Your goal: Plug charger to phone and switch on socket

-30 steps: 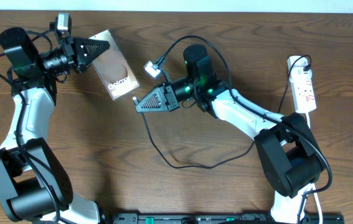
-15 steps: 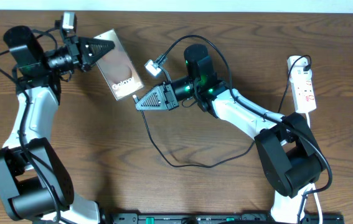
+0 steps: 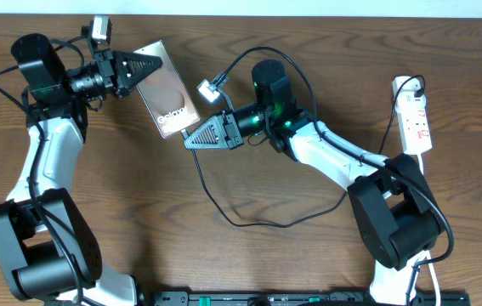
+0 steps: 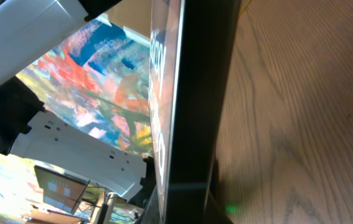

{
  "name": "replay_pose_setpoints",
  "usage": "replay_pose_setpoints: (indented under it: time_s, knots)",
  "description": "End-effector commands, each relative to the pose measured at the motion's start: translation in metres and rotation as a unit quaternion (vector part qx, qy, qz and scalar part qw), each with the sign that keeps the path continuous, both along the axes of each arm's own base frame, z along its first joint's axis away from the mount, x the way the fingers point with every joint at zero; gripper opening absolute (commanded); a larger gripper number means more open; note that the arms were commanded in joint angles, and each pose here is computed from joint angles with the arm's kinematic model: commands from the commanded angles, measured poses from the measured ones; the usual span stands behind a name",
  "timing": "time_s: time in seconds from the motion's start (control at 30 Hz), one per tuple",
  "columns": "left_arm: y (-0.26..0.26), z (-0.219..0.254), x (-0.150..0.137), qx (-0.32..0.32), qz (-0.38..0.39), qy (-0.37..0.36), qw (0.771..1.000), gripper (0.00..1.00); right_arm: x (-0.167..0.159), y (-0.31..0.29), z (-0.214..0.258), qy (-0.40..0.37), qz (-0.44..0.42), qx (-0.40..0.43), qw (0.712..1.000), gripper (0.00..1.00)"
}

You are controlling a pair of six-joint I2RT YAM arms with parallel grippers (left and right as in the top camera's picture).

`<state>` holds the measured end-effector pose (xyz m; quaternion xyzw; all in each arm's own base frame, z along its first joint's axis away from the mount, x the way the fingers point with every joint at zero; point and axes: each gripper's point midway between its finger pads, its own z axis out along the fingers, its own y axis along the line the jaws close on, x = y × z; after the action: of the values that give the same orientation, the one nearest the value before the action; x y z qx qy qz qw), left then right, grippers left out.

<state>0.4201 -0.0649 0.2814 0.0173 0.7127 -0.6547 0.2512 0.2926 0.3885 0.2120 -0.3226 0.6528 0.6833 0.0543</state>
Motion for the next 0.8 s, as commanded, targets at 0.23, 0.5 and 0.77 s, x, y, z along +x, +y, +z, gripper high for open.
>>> replay_pose_setpoints:
  time_s: [0.23, 0.5, 0.77]
  knots:
    - [-0.0005, 0.0072, -0.0034, 0.006, -0.013, -0.029, 0.999, 0.07, -0.0059, -0.0021, 0.0105, -0.005, 0.019, 0.011, 1.0, 0.01]
    - [0.0025, 0.0072, -0.0029, 0.006, -0.009, -0.029, 1.0, 0.07, -0.0087, -0.0034, 0.011, -0.002, 0.028, 0.012, 1.0, 0.01]
    - [0.0084, 0.0072, -0.0021, 0.006, -0.002, -0.028, 1.0, 0.08, -0.0086, -0.0033, 0.0108, -0.003, 0.027, 0.012, 1.0, 0.01]
